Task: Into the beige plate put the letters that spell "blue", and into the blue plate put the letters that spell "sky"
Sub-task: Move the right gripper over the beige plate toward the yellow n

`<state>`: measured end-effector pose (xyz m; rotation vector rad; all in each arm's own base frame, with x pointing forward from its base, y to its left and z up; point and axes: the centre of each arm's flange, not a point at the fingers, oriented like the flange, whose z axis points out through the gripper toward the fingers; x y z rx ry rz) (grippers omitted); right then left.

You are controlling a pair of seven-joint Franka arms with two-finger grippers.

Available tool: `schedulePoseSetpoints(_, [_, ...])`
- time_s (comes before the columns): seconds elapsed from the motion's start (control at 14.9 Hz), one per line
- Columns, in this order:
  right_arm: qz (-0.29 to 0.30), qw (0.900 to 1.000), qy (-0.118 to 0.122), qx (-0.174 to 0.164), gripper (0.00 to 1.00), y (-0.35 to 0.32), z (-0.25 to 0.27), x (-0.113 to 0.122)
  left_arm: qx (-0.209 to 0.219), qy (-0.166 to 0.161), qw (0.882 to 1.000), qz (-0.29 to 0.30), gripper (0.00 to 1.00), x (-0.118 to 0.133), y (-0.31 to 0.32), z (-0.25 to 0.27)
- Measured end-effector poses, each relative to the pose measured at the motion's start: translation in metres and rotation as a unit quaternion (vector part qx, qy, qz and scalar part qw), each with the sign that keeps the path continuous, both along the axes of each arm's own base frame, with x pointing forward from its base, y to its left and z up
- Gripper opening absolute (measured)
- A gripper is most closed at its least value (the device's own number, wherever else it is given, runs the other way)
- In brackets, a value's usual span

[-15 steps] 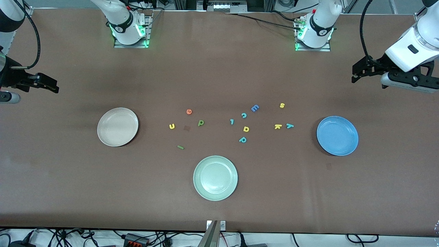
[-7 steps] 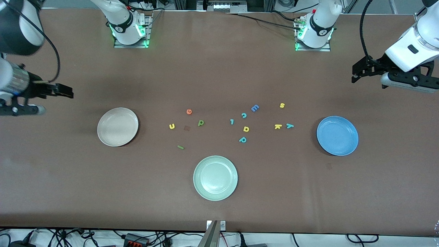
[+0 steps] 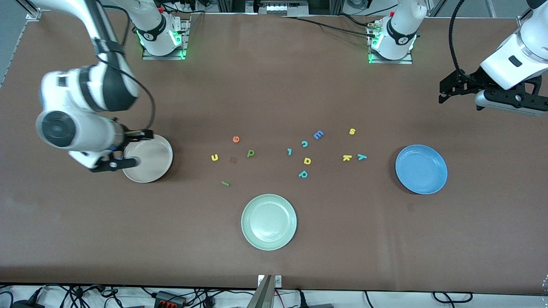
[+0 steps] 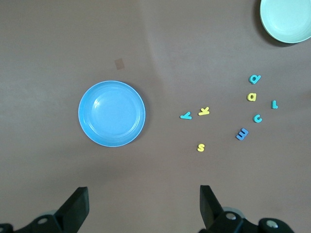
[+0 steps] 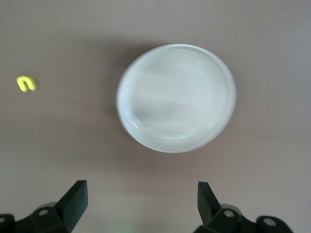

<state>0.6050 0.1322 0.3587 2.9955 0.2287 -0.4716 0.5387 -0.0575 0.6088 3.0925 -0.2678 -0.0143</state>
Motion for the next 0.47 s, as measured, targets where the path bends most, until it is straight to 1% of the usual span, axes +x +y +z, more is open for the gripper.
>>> schedulePoseSetpoints(0.13, [-0.01, 1.0, -0.01, -0.007, 1.0, 0.051, -0.025, -0.006, 0.0, 0.0, 1.0, 0.0, 1.0, 0.0, 0.0, 0.0])
schedulePoseSetpoints(0.27, [-0.03, 0.999, -0.02, 0.006, 1.0, 0.095, -0.04, -0.013, 0.0, 0.0, 1.0, 0.0, 1.0, 0.0, 0.0, 0.0])
schedulePoseSetpoints(0.47, [-0.047, 0.998, -0.041, 0.016, 1.0, 0.133, -0.056, -0.019, 0.0, 0.0, 1.0, 0.0, 1.0, 0.0, 0.0, 0.0])
